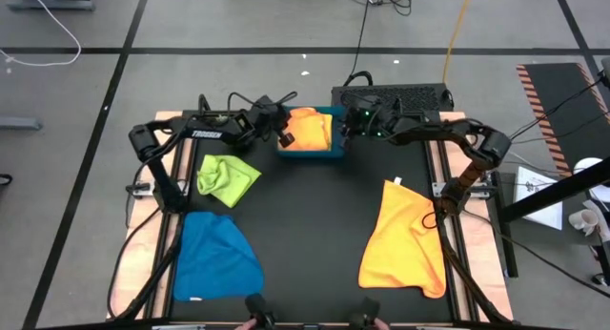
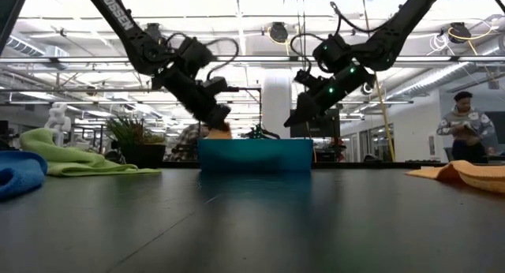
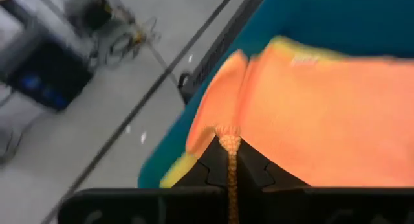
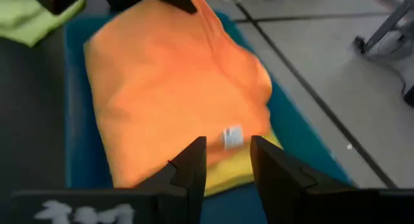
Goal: Fold microfiber towels
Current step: Put the folded orange microfiber cloth into the blue bin
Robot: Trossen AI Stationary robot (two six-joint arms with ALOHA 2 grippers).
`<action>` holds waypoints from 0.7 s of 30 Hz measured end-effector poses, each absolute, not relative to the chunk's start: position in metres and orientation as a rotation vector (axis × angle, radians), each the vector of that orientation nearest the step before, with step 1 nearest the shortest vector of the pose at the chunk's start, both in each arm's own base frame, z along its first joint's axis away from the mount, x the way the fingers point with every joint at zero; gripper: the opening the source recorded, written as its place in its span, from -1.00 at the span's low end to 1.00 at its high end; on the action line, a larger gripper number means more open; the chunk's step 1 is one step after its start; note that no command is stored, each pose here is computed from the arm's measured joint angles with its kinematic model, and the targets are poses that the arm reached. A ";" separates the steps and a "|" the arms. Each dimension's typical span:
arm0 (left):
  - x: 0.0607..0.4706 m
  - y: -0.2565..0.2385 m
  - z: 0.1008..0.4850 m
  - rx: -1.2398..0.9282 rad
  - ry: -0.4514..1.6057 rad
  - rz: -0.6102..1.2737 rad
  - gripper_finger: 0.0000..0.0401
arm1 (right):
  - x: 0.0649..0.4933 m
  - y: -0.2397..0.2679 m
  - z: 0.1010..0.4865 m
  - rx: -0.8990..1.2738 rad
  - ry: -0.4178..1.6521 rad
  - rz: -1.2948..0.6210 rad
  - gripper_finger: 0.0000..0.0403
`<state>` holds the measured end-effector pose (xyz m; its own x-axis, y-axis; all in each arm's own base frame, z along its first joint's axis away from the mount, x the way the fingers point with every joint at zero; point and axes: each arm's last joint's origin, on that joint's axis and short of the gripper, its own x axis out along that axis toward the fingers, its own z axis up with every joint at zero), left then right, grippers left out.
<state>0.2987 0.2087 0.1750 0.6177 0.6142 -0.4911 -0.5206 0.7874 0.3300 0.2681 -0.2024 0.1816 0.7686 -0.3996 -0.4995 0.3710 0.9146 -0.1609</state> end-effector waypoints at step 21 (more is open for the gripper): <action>0.317 0.102 0.341 0.456 0.561 0.314 -0.99 | 0.250 -0.106 0.279 -0.194 0.364 -0.205 0.00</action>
<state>0.3170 0.1018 0.3408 0.8038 0.4036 -0.4369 -0.1608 0.8547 0.4937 0.2496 -0.1064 0.2792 0.9144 -0.2323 -0.3316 0.1630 0.9610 -0.2236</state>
